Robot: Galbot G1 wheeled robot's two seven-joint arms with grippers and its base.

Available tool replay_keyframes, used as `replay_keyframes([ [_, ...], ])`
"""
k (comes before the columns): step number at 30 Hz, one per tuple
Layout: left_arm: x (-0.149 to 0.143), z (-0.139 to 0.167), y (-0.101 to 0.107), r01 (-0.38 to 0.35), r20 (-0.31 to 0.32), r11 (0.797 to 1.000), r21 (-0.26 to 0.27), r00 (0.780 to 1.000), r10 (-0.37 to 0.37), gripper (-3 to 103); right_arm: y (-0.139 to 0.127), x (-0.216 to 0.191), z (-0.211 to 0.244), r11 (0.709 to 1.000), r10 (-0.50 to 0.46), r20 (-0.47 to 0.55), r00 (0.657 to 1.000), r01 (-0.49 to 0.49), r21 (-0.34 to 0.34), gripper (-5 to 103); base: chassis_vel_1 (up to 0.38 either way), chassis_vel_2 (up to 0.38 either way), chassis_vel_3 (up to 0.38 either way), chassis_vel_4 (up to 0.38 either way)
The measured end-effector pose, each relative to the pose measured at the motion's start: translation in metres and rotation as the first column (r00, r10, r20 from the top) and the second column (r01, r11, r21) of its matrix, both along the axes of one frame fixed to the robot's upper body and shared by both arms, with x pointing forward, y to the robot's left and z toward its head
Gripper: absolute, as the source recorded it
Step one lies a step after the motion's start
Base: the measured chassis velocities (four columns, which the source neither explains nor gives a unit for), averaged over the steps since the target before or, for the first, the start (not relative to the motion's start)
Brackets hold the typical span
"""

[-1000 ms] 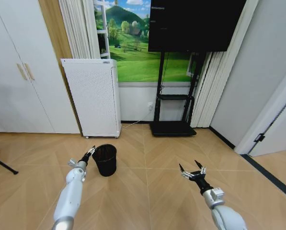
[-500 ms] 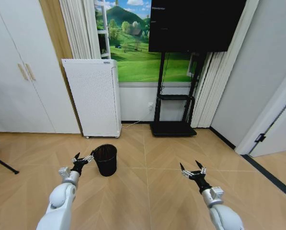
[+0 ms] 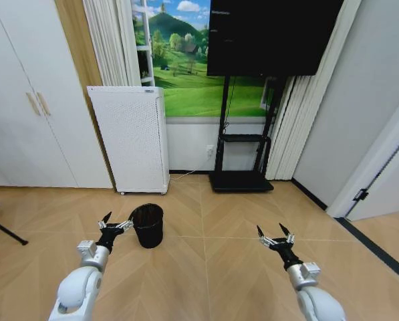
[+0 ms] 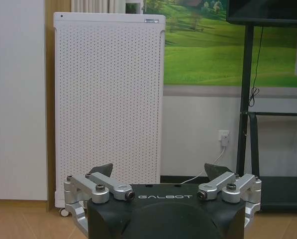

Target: Pick up the trash bin and place the garbage on the floor into it.

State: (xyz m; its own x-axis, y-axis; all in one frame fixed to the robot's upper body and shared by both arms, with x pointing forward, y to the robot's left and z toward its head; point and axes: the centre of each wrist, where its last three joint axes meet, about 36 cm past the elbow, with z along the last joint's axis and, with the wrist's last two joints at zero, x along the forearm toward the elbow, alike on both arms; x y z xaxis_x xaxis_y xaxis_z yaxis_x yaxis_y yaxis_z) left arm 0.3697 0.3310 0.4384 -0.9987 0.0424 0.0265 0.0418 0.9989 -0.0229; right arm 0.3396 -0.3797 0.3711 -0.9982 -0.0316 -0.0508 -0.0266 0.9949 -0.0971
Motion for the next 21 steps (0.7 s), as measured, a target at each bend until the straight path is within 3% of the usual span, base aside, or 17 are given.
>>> replay_keyframes([
  [21,-0.015,0.005,0.002,0.007,0.0,1.0,-0.002,1.0,-0.007,100,-0.006,0.0,0.016,1.0,-0.018,0.021,1.0,0.018,0.003,100,0.0,0.0,0.0,0.0],
])
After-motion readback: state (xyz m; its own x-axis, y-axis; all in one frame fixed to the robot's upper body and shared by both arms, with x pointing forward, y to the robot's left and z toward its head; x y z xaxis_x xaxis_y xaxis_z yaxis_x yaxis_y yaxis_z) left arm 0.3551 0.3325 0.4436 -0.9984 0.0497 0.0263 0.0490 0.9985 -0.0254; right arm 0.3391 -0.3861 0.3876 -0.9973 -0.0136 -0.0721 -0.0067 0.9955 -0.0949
